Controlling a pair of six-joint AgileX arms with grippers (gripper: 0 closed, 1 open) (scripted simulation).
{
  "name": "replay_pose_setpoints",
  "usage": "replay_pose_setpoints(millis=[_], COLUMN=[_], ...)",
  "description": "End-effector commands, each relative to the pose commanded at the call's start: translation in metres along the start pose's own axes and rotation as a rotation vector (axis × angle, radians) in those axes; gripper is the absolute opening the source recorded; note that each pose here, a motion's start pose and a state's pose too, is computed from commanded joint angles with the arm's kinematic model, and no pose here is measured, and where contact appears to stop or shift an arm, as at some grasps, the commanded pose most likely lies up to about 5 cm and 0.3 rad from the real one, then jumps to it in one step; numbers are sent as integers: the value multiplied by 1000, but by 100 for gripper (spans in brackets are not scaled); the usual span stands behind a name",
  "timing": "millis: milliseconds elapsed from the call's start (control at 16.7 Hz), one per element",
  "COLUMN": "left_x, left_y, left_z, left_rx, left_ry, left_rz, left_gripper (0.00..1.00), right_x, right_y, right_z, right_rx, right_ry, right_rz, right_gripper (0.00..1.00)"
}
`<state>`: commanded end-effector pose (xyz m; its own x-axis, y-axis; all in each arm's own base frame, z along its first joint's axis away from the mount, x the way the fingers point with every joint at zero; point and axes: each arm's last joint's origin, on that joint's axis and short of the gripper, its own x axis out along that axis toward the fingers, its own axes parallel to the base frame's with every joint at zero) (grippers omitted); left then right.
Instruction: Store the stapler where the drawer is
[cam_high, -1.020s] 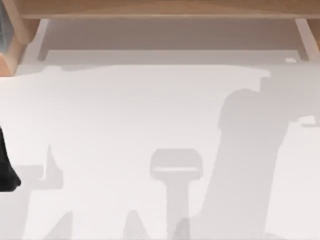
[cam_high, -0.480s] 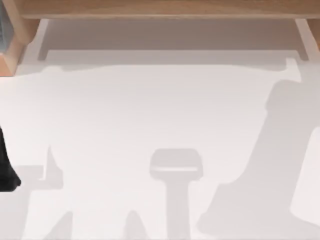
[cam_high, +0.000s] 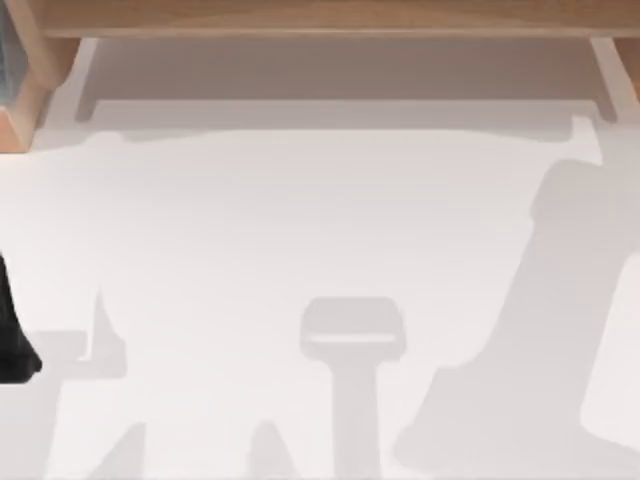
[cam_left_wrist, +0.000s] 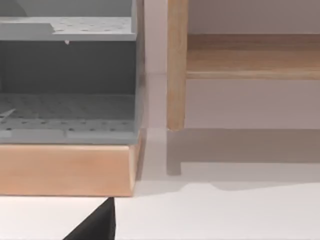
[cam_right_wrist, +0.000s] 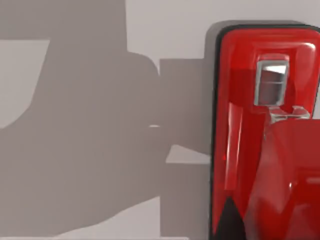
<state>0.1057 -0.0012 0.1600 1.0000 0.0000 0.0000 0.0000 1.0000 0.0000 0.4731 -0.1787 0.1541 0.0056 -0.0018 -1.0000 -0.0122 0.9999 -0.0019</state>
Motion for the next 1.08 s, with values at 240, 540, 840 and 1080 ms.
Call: replay_pose_setpoints(millis=[240,540,840,1080], left_x=[0,0,0,0], left_y=[0,0,0,0], left_z=[0,0,0,0], left_rx=[0,0,0,0], left_ry=[0,0,0,0], left_rz=[0,0,0,0], left_gripper=[100,100,100,100], right_x=[0,0,0,-7], right_y=[0,0,0,-1], right_z=[0,0,0,-1], right_rx=[0,0,0,-13], right_ry=[0,0,0,-23], right_rz=[0,0,0,2], right_gripper=[83,100,100,100])
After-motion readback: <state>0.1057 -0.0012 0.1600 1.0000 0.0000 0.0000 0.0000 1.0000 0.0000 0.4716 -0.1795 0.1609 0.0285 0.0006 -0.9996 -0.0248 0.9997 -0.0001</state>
